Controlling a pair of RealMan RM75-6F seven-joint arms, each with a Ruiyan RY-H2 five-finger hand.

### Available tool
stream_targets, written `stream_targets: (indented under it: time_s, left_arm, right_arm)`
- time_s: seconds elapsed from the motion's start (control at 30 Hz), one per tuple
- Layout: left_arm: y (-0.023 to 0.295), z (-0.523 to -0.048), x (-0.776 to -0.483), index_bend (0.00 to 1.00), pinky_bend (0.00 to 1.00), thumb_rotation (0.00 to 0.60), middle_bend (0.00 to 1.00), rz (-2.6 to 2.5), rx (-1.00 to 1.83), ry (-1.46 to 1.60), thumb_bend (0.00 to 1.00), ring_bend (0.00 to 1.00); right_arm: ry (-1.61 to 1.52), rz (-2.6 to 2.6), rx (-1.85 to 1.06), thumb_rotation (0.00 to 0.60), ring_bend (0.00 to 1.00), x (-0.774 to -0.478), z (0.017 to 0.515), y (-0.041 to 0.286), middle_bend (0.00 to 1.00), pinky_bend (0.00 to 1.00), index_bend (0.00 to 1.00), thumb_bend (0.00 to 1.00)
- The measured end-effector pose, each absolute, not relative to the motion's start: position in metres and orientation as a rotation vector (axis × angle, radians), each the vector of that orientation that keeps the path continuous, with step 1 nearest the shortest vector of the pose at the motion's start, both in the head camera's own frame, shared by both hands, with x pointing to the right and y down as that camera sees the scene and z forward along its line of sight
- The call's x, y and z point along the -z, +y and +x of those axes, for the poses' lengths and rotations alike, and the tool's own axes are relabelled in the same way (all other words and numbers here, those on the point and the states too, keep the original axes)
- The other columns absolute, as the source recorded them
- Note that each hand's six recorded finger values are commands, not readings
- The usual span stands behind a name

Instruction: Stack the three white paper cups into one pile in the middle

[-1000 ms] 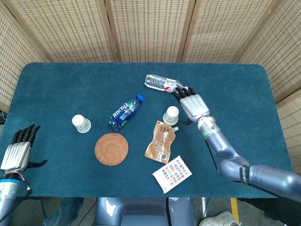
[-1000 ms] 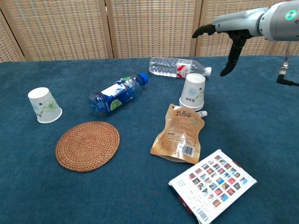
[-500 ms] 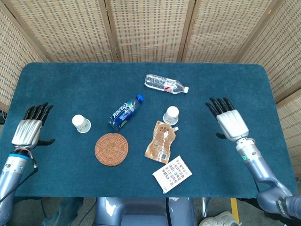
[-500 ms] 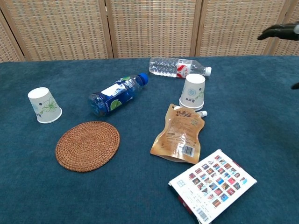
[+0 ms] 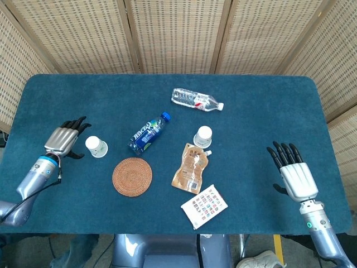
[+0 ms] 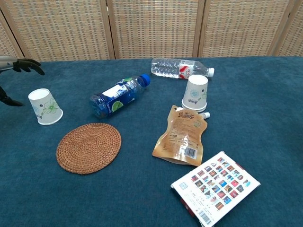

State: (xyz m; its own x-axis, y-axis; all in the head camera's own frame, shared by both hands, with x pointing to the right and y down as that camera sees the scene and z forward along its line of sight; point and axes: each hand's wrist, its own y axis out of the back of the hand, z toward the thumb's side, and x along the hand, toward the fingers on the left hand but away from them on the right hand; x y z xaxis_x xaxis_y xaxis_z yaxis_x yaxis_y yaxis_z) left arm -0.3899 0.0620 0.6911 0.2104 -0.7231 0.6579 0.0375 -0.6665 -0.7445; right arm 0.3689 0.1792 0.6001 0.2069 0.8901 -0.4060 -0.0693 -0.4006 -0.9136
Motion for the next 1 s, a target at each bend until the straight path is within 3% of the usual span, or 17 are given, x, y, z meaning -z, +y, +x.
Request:
stream_targets:
  time_s: [0.27, 0.7, 1.0]
  left_arm:
    - [0.057, -0.379, -0.708, 0.22, 0.13, 0.600, 0.07, -1.945, 1.502, 0.670, 0.24, 0.15]
    - [0.052, -0.377, -0.719, 0.46, 0.29, 0.600, 0.28, -1.967, 1.541, 0.684, 0.26, 0.33]
    - [0.043, -0.374, -0.711, 0.48, 0.31, 0.600, 0.30, -1.930, 1.498, 0.726, 0.26, 0.35]
  right_arm:
    - [-0.837, -1.589, -1.332, 0.600, 0.00, -0.599, 0.371, 0.188, 0.00, 0.00, 0.02, 0.00]
    - [-0.864, -1.606, -1.311, 0.600, 0.00, -0.600, 0.374, 0.189, 0.00, 0.00, 0.02, 0.00]
    - [-0.879, -1.603, -1.307, 0.600, 0.00, -0.598, 0.375, 0.188, 0.00, 0.00, 0.02, 0.00]
